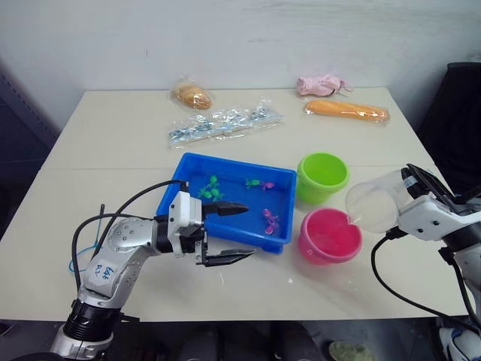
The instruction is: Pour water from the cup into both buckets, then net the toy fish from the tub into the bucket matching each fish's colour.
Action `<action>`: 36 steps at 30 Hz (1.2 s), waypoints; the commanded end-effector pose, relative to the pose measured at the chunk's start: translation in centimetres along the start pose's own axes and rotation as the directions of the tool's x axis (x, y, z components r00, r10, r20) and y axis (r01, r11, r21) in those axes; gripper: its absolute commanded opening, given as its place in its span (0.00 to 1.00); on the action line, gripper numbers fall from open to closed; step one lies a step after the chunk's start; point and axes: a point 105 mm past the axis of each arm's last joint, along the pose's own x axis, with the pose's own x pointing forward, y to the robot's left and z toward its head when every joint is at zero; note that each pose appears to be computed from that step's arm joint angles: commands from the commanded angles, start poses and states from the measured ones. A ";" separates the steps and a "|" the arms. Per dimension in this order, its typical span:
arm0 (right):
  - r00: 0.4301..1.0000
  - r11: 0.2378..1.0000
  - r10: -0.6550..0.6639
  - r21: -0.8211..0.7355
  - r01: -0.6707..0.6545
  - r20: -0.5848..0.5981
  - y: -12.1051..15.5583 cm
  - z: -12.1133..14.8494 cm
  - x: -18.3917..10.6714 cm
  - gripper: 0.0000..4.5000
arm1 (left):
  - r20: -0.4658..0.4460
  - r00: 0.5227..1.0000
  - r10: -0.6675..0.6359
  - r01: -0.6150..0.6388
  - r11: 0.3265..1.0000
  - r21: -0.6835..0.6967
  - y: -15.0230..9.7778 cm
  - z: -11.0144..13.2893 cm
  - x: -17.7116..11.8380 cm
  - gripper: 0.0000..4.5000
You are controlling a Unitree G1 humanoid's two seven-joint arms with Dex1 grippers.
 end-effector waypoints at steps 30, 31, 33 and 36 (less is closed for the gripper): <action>0.933 0.617 -0.103 0.714 0.331 -0.343 -4.0 -5.8 2.2 0.03 | 0.125 0.980 0.157 -0.158 0.987 -0.003 3.4 2.6 -0.8 1.00; 0.925 0.642 -0.075 0.692 0.330 -0.372 -3.9 -6.3 2.6 0.03 | 0.135 0.977 0.168 -0.168 0.986 -0.009 3.5 2.8 -0.8 1.00; 0.923 0.685 -0.036 0.663 0.302 -0.383 -3.9 -6.8 3.5 0.03 | 0.150 0.971 0.188 -0.187 0.982 -0.017 3.7 3.2 -0.8 1.00; 0.925 0.711 -0.021 0.645 0.280 -0.379 -4.1 -7.1 4.9 0.03 | 0.159 0.964 0.213 -0.212 0.977 -0.023 3.9 3.4 -0.9 1.00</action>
